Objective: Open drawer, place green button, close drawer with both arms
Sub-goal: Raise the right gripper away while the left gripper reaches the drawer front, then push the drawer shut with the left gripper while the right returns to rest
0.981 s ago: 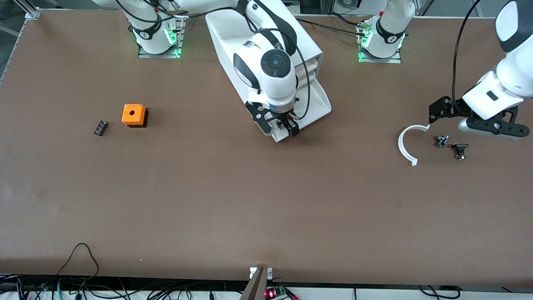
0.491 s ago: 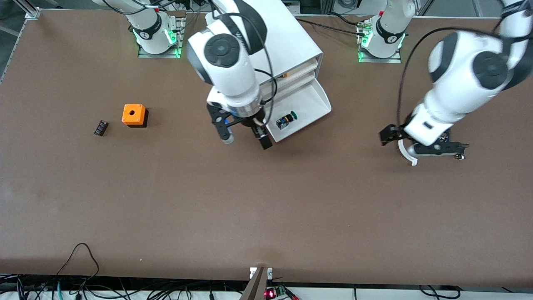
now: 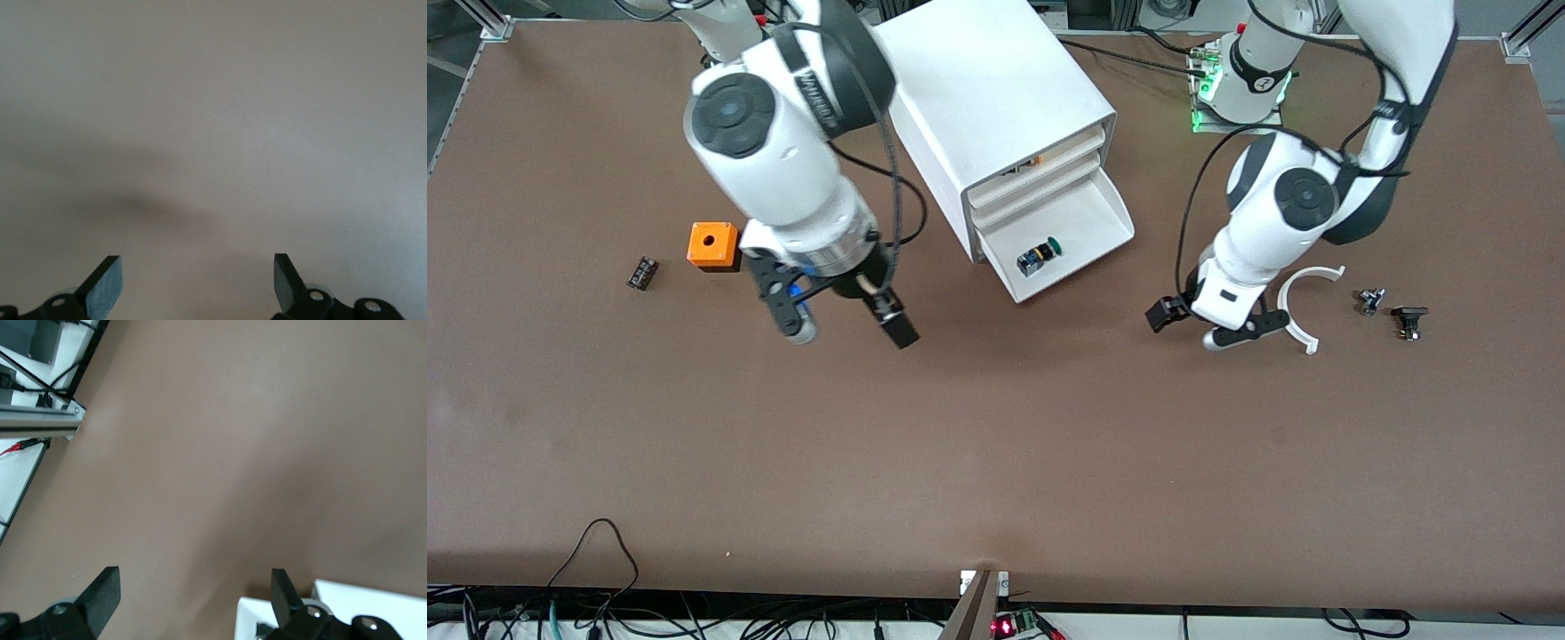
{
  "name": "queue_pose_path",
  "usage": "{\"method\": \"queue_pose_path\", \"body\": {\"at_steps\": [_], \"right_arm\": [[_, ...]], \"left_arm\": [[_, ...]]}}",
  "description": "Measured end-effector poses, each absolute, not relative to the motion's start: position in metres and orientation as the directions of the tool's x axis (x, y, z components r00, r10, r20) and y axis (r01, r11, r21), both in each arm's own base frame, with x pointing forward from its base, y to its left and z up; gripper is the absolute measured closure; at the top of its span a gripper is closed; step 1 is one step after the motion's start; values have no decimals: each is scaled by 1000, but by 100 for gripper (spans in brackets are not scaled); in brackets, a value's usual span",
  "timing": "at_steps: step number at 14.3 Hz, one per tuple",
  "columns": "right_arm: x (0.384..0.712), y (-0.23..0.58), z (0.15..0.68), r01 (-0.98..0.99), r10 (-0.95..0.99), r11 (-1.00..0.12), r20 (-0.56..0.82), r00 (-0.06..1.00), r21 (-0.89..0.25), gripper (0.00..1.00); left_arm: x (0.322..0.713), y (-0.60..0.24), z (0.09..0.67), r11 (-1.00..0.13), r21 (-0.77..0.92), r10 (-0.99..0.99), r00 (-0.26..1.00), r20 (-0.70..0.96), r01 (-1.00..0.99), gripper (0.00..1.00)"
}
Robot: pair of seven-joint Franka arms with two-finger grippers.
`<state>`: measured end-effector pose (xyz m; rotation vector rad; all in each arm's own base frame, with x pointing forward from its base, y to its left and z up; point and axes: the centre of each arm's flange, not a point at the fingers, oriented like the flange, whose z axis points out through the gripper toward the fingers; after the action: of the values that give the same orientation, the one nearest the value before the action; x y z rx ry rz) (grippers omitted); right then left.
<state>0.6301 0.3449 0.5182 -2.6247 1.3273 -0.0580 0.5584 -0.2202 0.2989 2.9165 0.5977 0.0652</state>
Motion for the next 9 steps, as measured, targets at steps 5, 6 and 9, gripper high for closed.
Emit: {"method": "queue_pose_path", "body": {"at_steps": [5, 6, 9], "right_arm": [[652, 263, 510, -653, -655, -745, -33, 755, -137, 0], [655, 249, 510, -619, -621, -774, -32, 783, -129, 0], [665, 205, 506, -534, -535, -838, -29, 845, -115, 0]], "left_arm": [[528, -249, 244, -890, 179, 422, 906, -28, 420, 0], [519, -254, 237, -891, 169, 421, 906, -40, 422, 0], [493, -280, 227, -885, 155, 434, 898, -70, 439, 0]]}}
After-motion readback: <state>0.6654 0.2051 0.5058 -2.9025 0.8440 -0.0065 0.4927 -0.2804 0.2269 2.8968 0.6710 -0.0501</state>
